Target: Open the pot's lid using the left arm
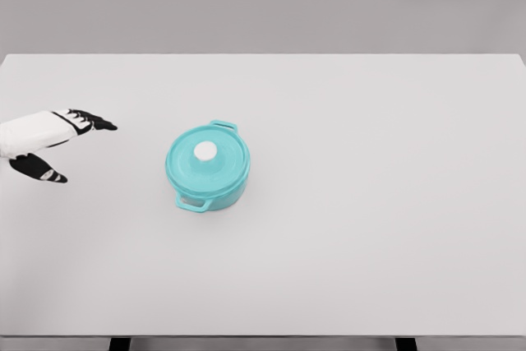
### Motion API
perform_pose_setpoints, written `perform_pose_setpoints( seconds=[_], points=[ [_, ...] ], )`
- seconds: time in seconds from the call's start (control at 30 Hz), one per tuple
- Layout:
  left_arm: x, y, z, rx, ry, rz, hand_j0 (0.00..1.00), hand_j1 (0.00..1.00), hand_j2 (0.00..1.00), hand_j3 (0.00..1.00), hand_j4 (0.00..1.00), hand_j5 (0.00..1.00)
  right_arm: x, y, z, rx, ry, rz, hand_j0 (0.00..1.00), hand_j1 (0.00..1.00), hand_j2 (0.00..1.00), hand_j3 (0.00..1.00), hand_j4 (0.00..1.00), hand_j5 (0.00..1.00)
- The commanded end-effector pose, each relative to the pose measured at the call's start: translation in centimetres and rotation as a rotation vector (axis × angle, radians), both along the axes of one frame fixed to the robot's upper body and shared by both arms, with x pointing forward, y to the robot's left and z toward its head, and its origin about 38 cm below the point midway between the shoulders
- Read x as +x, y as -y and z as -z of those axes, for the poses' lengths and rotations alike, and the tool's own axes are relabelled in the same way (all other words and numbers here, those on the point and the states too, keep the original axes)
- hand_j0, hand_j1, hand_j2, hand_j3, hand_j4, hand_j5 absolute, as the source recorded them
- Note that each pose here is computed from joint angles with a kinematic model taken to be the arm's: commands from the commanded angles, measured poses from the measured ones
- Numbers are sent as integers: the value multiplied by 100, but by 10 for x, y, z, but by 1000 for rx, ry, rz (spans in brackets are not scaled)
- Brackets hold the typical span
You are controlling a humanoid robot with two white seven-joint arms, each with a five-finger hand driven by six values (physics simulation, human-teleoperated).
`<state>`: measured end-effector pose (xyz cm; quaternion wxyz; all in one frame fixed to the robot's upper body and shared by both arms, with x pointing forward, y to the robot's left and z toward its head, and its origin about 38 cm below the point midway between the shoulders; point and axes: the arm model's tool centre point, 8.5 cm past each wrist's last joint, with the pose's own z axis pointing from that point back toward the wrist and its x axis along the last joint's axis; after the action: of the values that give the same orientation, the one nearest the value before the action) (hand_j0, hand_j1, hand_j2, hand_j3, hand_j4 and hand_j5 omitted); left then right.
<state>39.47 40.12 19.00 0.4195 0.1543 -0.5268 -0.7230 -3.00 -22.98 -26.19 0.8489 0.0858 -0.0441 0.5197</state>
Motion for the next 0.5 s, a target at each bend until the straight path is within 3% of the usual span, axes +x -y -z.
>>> perform_pose_setpoints(
  seconds=[0.0, 0.23, 0.33, 0.4, 0.47],
  points=[
    [0, 4, 2, -2, -2, 6, 100, 100, 100, 100, 100, 100, 0, 1, 0, -2, -2, 1, 100, 100, 100, 100, 100, 100],
    [1, 5, 0, 0, 4, 8, 100, 100, 100, 100, 100, 100, -3, 1, 0, -3, -5, -1, 100, 100, 100, 100, 100, 100],
    [2, 20, -2, 17, 15, 54, 100, 100, 100, 100, 100, 100, -3, 1, 0, -3, -5, -1, 100, 100, 100, 100, 100, 100],
    [5, 29, -17, 67, 64, 87, 100, 100, 100, 100, 100, 100, -3, 1, 0, -3, -5, -1, 100, 100, 100, 100, 100, 100],
    [25, 44, -54, 162, 114, 165, 100, 100, 100, 100, 100, 100, -3, 1, 0, -3, -5, -1, 100, 100, 100, 100, 100, 100]
  ],
)
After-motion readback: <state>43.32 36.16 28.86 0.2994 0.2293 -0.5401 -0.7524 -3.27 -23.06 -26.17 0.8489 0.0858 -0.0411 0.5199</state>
